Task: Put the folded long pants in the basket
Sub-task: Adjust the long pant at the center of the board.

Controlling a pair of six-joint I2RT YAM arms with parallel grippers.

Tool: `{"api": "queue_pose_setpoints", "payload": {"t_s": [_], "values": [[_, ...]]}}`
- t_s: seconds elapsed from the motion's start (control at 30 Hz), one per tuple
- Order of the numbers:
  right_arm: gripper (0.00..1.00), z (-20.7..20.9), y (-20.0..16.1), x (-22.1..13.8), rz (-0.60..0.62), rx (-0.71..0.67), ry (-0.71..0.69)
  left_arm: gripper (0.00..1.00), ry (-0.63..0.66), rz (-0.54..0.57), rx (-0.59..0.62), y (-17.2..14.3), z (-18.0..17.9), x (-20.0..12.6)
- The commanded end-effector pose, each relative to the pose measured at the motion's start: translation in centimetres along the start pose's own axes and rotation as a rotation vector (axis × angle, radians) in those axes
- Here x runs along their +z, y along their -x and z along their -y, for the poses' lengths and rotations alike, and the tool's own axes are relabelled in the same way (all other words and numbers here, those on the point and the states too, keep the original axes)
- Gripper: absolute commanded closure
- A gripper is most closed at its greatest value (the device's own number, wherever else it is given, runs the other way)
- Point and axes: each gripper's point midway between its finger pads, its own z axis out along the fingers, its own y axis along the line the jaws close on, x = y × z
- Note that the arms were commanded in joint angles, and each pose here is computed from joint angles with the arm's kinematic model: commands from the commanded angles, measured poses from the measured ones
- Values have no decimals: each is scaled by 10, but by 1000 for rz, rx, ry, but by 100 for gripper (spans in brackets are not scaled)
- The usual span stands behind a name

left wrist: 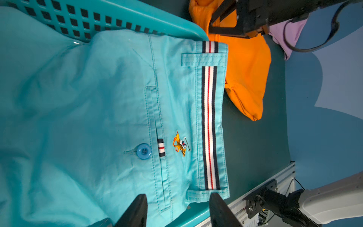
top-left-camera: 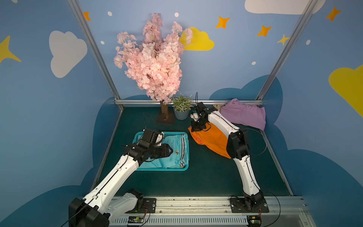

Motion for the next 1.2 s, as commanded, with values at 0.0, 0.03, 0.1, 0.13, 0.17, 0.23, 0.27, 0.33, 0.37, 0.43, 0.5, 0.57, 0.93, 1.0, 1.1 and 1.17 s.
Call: {"api": "queue_pose_setpoints", "payload": {"t_s": [0.0, 0.03, 0.1, 0.13, 0.17, 0.23, 0.27, 0.33, 0.37, 0.43, 0.5, 0.57, 0.93, 1.0, 1.1, 1.17], "values": [[100, -95, 34, -122, 235, -30, 395, 45, -72, 0, -10, 0, 12, -2], [100, -101, 34, -143, 260, -20, 449, 45, -74, 5, -9, 1, 13, -3], [100, -102, 32, -182, 319, 13, 535, 45, -80, 9, -5, 3, 16, -6], [100, -99, 30, -203, 366, 28, 593, 45, -83, 12, -2, 4, 17, -7], [100, -87, 30, -219, 412, 69, 629, 45, -86, 12, -2, 5, 19, -8], [100, -48, 21, -251, 523, 204, 675, 45, -95, 14, 3, 7, 22, -11], [100, -21, 15, -258, 562, 286, 676, 45, -96, 16, 4, 8, 23, -11], [100, 47, -7, -253, 640, 486, 625, 45, -106, 16, 2, 9, 26, -12], [100, 77, -21, -244, 656, 564, 587, 45, -114, 16, 3, 10, 27, -12], [100, 137, -60, -213, 638, 736, 526, 45, -129, 12, -3, 10, 29, -10], [100, 182, -98, -189, 626, 808, 507, 45, -139, 7, -11, 11, 31, -7], [100, 220, -136, -169, 630, 947, 493, 45, -147, -2, -17, 11, 33, -6], [100, 322, -269, -179, 783, 1423, 292, 42, -232, -51, 47, 7, 84, -6], [100, 327, -283, -201, 833, 1433, 203, 41, -232, -60, 58, 7, 92, -1], [100, 319, -282, -209, 856, 1388, 153, 40, -234, -119, 75, 2, 110, 18], [100, 313, -272, -207, 874, 1380, 226, 40, -219, -161, 100, -4, 124, 35]]}}
